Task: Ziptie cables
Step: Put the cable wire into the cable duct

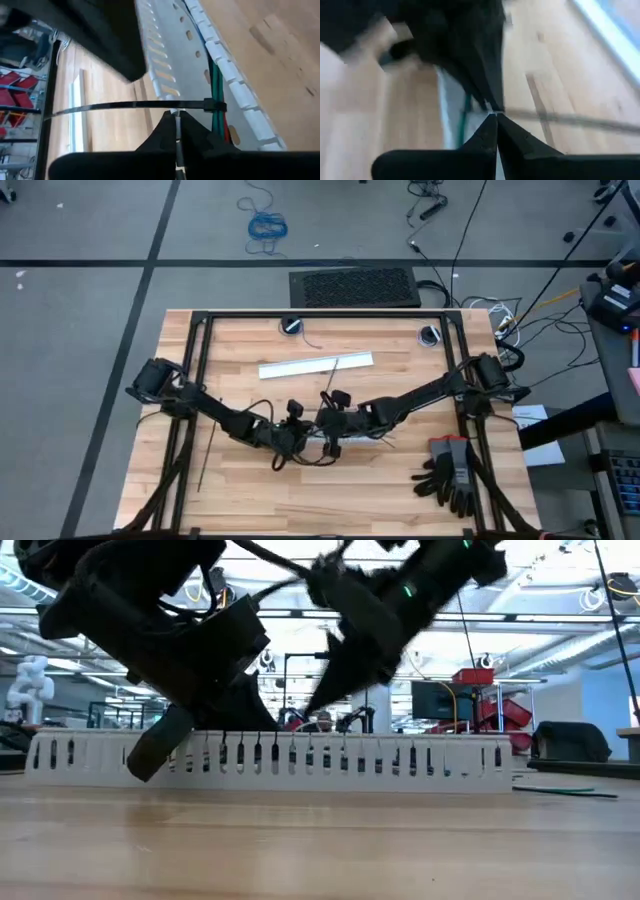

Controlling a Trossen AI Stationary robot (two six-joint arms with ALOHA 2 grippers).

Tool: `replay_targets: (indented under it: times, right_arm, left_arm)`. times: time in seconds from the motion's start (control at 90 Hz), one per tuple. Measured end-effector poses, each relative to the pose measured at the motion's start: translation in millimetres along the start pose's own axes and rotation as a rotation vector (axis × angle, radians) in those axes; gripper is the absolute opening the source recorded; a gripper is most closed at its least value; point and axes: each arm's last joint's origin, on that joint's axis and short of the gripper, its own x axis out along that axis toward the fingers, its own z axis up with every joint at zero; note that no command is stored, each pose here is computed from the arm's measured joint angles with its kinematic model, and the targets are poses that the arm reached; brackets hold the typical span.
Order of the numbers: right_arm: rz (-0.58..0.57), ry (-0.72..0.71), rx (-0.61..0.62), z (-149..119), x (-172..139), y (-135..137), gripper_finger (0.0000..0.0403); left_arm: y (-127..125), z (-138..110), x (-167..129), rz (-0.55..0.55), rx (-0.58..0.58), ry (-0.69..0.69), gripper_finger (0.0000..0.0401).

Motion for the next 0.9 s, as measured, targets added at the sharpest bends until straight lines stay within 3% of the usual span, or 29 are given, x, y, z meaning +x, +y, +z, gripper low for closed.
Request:
replay_targets:
  times: [0.156, 0.656, 0.9]
  right_arm:
    - [-0.074, -0.004, 0.052, -8, 12, 3, 0.0000]
    - [-0.085, -0.072, 0.072, -5, 21, 5, 0.0000]
    - [-0.099, -0.026, 0.079, -13, 32, 1, 0.0000]
  left_arm:
    - [1, 0, 0, 0.009, -0.051, 0.006, 0.0005]
    - [1, 0, 1, 0.013, -0.053, 0.008, 0.0005]
    - [1, 0, 1, 0.015, -0.053, 0.009, 0.0005]
